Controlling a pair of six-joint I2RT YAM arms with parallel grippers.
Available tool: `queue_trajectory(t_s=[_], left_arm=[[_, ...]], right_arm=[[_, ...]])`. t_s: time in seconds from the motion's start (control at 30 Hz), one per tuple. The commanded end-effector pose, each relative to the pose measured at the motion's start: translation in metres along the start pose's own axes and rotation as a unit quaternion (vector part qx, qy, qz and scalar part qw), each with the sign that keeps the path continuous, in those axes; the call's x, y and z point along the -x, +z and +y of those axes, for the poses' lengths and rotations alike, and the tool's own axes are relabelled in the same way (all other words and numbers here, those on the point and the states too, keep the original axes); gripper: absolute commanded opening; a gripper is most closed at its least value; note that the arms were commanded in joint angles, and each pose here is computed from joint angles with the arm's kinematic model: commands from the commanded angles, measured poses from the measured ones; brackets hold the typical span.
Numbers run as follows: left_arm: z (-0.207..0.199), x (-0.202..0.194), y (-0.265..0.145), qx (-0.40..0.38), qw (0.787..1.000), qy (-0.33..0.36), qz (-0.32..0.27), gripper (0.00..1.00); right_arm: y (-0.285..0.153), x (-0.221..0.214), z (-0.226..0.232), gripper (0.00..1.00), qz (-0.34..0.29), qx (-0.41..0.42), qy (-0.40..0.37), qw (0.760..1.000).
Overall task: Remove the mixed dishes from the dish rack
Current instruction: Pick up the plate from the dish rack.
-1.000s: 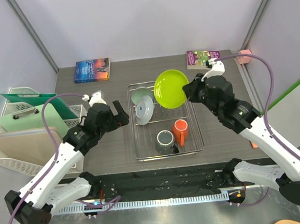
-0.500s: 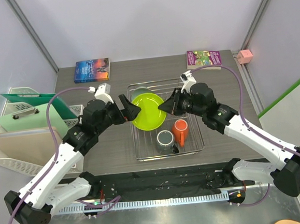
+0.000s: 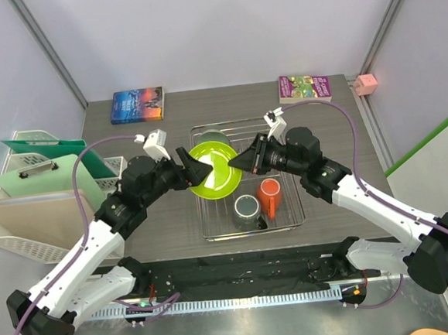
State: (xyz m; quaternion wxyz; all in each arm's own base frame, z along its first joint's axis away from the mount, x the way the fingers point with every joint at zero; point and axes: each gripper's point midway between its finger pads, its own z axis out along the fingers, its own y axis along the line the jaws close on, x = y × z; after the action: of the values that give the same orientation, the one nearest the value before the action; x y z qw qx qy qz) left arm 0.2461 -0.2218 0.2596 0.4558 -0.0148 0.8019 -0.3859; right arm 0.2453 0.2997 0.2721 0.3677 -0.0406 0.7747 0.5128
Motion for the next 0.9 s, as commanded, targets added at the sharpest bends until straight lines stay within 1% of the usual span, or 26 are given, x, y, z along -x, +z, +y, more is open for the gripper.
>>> queue_trajectory(t_s=[0.0, 0.07, 0.13, 0.17, 0.2, 0.23, 0.27, 0.33, 0.37, 0.53, 0.63, 0.67, 0.7, 0.73, 0.77, 0.8, 0.83, 0.87], left_arm=[[-0.026, 0.018, -0.013, -0.061, 0.997, -0.006, -0.04, 0.79], [-0.028, 0.021, -0.02, -0.066, 0.997, -0.006, -0.05, 0.83], [-0.029, 0.022, -0.024, -0.069, 0.996, -0.005, -0.053, 0.85], [-0.03, 0.024, -0.027, -0.073, 0.996, -0.005, -0.057, 0.84], [-0.029, 0.023, -0.027, -0.072, 0.996, -0.005, -0.056, 0.81], [-0.031, 0.023, -0.028, -0.076, 0.996, -0.004, -0.055, 0.76], [-0.031, 0.022, -0.029, -0.079, 0.995, -0.004, -0.053, 0.6], [-0.031, 0.019, -0.029, -0.079, 0.996, -0.004, -0.047, 0.44], [-0.031, 0.017, -0.029, -0.082, 0.996, -0.004, -0.043, 0.35], [-0.031, 0.01, -0.026, -0.086, 0.996, -0.006, -0.027, 0.32], [-0.031, 0.009, -0.025, -0.088, 0.996, -0.006, -0.025, 0.26], [-0.032, 0.009, -0.024, -0.088, 0.996, -0.006, -0.024, 0.06], [-0.029, 0.009, -0.024, -0.078, 0.997, -0.006, -0.021, 0.0], [-0.022, 0.008, -0.02, -0.059, 0.998, -0.005, -0.019, 0.0], [-0.02, 0.008, -0.02, -0.051, 0.999, -0.003, -0.015, 0.0], [-0.018, 0.007, -0.019, -0.044, 0.999, 0.0, -0.012, 0.0], [-0.015, 0.007, -0.019, -0.038, 0.999, 0.004, -0.011, 0.0], [-0.014, 0.008, -0.019, -0.032, 0.999, 0.008, -0.013, 0.0]], right_arm=[[-0.005, 0.016, 0.028, 0.01, -0.03, 0.054, -0.011, 0.998], [-0.009, 0.017, 0.03, 0.01, -0.034, 0.056, -0.014, 0.998], [-0.01, 0.017, 0.03, 0.01, -0.035, 0.057, -0.016, 0.998], [-0.01, 0.017, 0.029, 0.01, -0.034, 0.055, -0.016, 0.998], [-0.011, 0.016, 0.03, 0.01, -0.034, 0.056, -0.017, 0.998], [-0.011, 0.016, 0.028, 0.01, -0.033, 0.053, -0.016, 0.998], [-0.011, 0.015, 0.027, 0.01, -0.032, 0.051, -0.015, 0.998], [-0.011, 0.013, 0.025, 0.01, -0.031, 0.049, -0.015, 0.998], [-0.011, 0.012, 0.024, 0.01, -0.03, 0.048, -0.014, 0.998], [-0.01, 0.011, 0.024, 0.01, -0.025, 0.051, -0.013, 0.998], [-0.01, 0.009, 0.024, 0.01, -0.022, 0.051, -0.013, 0.998], [-0.01, 0.008, 0.024, 0.01, -0.019, 0.05, -0.013, 0.998], [-0.01, 0.008, 0.022, 0.01, -0.017, 0.046, -0.017, 0.999], [-0.01, 0.007, 0.02, 0.01, -0.017, 0.04, -0.019, 0.999], [-0.01, 0.008, 0.014, 0.07, -0.017, 0.02, -0.027, 0.999], [-0.01, 0.009, 0.009, 0.16, -0.017, 0.007, -0.032, 0.999], [-0.01, 0.011, 0.005, 0.42, -0.02, -0.006, -0.037, 0.999], [-0.013, 0.009, -0.002, 0.55, -0.011, -0.028, -0.039, 0.999]])
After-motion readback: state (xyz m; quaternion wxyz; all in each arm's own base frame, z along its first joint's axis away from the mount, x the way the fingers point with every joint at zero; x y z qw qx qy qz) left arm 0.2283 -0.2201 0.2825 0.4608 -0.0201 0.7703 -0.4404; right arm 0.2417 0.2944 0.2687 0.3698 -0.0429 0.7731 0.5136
